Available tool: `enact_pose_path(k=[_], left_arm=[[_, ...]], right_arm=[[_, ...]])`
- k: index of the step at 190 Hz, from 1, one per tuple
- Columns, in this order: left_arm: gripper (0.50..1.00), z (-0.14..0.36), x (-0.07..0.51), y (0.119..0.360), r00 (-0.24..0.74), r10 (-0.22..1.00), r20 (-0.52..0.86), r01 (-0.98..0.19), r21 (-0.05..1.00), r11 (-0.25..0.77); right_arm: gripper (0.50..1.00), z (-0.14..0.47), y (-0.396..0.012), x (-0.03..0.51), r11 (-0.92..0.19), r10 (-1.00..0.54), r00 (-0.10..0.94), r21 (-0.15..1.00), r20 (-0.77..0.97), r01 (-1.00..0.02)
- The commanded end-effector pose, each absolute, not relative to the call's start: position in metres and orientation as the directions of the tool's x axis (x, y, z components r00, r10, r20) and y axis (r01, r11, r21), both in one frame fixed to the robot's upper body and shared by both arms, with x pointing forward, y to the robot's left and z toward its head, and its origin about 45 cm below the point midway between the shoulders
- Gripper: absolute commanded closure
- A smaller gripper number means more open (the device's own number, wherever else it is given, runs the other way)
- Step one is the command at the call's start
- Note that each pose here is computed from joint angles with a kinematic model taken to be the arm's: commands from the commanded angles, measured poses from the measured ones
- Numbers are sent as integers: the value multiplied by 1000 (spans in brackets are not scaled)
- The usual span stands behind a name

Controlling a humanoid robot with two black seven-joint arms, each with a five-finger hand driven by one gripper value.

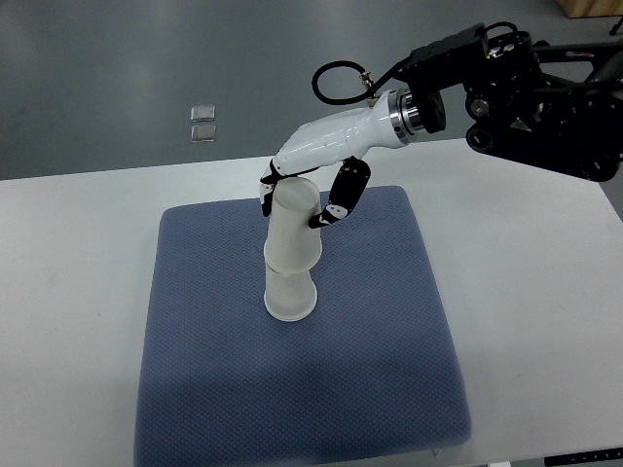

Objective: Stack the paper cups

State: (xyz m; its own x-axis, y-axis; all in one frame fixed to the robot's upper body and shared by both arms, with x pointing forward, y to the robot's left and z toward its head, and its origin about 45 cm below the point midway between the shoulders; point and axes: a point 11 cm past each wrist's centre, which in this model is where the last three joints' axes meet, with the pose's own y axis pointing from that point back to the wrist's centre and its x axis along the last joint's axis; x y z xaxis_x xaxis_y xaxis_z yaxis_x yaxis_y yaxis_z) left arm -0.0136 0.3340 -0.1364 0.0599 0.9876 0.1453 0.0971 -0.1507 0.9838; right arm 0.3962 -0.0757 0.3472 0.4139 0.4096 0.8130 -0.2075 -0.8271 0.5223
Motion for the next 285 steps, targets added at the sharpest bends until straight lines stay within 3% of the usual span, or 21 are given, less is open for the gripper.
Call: enact_pose_path(k=[1, 118, 124, 142, 166, 200, 261, 285], left_arm=[[500, -136, -14, 334, 60, 988, 145, 97, 984, -151], [500, -136, -14, 334, 60, 988, 145, 99, 984, -151], [500, -136, -14, 334, 60, 988, 145, 97, 984, -151], [500, -136, -14, 334, 60, 988, 145, 97, 984, -151], [500, -136, -14, 334, 60, 988, 145, 97, 984, -151], [500, -136, -14, 334, 60, 988, 145, 97, 984, -151], [500, -136, -14, 334, 60, 988, 145, 97, 984, -151], [500, -136, -14, 334, 60, 988, 145, 97, 984, -151]], right_arm=[[863, 345, -71, 396, -826, 413, 413, 524, 812, -206], [861, 314, -77, 399, -808, 417, 459, 552, 784, -208], [852, 314, -78, 399, -808, 416, 460, 550, 785, -209], [742, 316, -77, 399, -822, 393, 452, 526, 801, -218], [681, 318, -75, 399, -828, 384, 454, 517, 804, -216], [656, 318, -73, 398, -830, 385, 454, 517, 804, -211], [656, 319, -75, 398, -829, 382, 453, 515, 805, -217], [613, 317, -82, 403, -824, 369, 464, 514, 805, -236]])
